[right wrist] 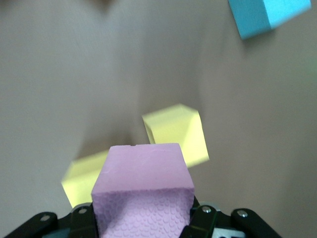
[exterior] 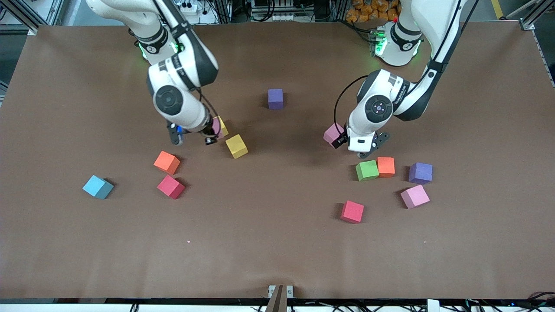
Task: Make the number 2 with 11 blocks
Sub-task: 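Grasp another pink cube with the left gripper while the right gripper lifts pink, then place the two pink cubes on either side of the purple cube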
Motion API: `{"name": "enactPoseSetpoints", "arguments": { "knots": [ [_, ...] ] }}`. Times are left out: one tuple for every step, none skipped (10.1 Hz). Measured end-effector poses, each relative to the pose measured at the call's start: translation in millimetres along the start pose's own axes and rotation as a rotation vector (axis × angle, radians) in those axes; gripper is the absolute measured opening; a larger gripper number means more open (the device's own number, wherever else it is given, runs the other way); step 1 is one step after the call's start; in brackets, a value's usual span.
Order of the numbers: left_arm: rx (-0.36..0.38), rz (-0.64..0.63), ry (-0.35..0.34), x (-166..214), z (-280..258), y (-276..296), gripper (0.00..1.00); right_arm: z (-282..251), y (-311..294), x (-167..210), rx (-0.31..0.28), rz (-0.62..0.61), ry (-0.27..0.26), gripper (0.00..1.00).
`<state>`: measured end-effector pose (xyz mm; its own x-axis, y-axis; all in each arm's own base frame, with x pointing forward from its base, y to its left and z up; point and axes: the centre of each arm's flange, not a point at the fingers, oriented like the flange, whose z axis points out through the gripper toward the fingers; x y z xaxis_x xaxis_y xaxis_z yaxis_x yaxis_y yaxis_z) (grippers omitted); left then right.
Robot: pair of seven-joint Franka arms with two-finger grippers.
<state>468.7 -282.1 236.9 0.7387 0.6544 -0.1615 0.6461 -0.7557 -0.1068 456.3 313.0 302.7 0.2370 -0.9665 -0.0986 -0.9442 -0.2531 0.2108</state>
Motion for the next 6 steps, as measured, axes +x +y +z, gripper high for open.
{"name": "enactPoseSetpoints", "arguments": {
  "knots": [
    [-0.008, -0.023, 0.002, -5, 3, 1, 1.00, -2, 11, -21, 0.001, -0.007, -0.003, 0.59],
    [-0.013, -0.036, 0.002, -12, 8, 2, 1.00, -6, 25, -34, 0.001, -0.027, -0.011, 0.59],
    [-0.018, -0.041, 0.001, -16, 14, 4, 1.00, -8, 43, -47, -0.008, -0.039, -0.033, 0.59],
    [-0.021, -0.041, -0.001, -17, 19, 5, 1.00, -6, 61, -64, -0.020, -0.035, -0.054, 0.59],
    [-0.020, -0.041, -0.003, -17, 24, 5, 1.00, 3, 78, -83, -0.022, -0.016, -0.066, 0.59],
    [-0.020, -0.041, -0.006, -17, 29, 6, 1.00, 20, 94, -102, -0.009, 0.006, -0.066, 0.59]
  ]
}}
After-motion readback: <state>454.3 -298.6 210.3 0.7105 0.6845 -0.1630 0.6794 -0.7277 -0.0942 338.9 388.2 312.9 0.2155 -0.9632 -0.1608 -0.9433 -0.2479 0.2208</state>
